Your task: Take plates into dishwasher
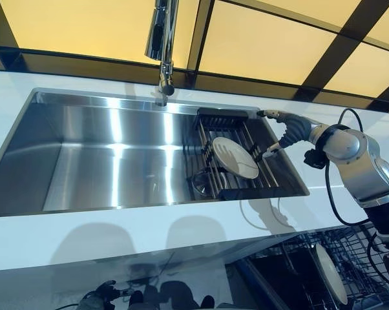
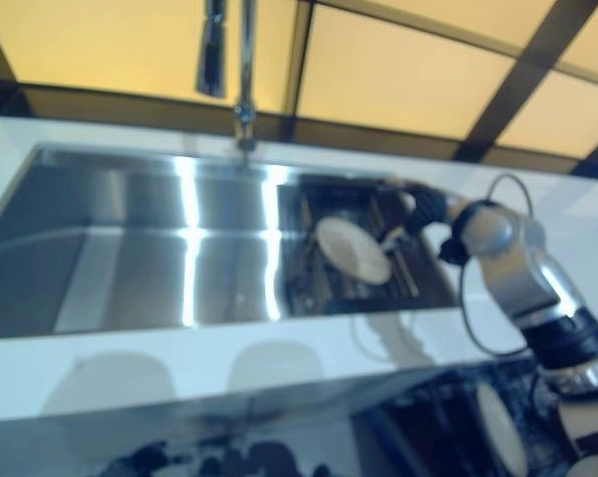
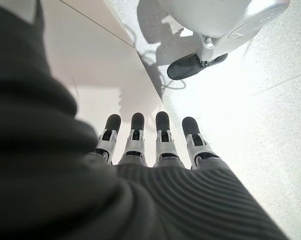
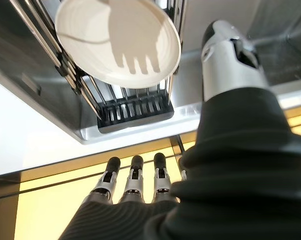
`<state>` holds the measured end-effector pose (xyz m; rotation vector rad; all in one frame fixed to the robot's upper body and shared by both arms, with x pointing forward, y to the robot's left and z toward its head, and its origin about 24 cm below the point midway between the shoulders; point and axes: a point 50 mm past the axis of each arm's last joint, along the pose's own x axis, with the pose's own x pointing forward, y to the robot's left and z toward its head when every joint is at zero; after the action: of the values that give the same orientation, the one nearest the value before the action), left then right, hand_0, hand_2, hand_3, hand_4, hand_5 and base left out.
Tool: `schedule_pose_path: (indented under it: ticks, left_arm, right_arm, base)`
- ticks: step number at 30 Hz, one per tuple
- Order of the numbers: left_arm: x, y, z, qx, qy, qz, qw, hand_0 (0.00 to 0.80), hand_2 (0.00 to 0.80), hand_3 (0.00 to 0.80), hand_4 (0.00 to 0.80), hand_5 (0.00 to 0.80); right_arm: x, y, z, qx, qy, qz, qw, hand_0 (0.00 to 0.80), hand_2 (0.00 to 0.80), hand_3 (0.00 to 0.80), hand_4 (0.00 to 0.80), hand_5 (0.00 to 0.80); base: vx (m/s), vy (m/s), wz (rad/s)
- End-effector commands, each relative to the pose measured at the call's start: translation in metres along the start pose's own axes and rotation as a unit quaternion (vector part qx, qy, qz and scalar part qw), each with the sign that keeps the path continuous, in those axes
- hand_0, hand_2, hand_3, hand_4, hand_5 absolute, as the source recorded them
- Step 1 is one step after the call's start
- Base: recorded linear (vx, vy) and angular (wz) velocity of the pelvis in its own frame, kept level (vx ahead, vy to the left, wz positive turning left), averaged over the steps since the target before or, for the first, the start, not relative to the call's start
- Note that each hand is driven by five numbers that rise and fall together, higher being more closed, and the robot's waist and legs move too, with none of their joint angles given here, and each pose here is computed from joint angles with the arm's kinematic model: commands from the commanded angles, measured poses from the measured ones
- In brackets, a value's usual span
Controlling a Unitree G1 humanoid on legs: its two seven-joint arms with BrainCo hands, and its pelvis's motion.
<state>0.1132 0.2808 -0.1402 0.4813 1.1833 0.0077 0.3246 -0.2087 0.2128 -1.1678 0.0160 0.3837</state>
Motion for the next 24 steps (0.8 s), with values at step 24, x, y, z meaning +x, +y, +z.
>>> schedule_pose_path:
  ticks: [24]
  left_arm:
    - [0.001,0.001,0.02,0.024,-0.031,0.001,0.999,0.0,0.0,0.0,0.0,0.0]
  right_arm:
    - [0.018,0.035,-0.003,-0.001,0.022,0.039,0.999,0.0,0.0,0.0,0.0,0.0]
  base:
    - [0.0,0.0,0.0]
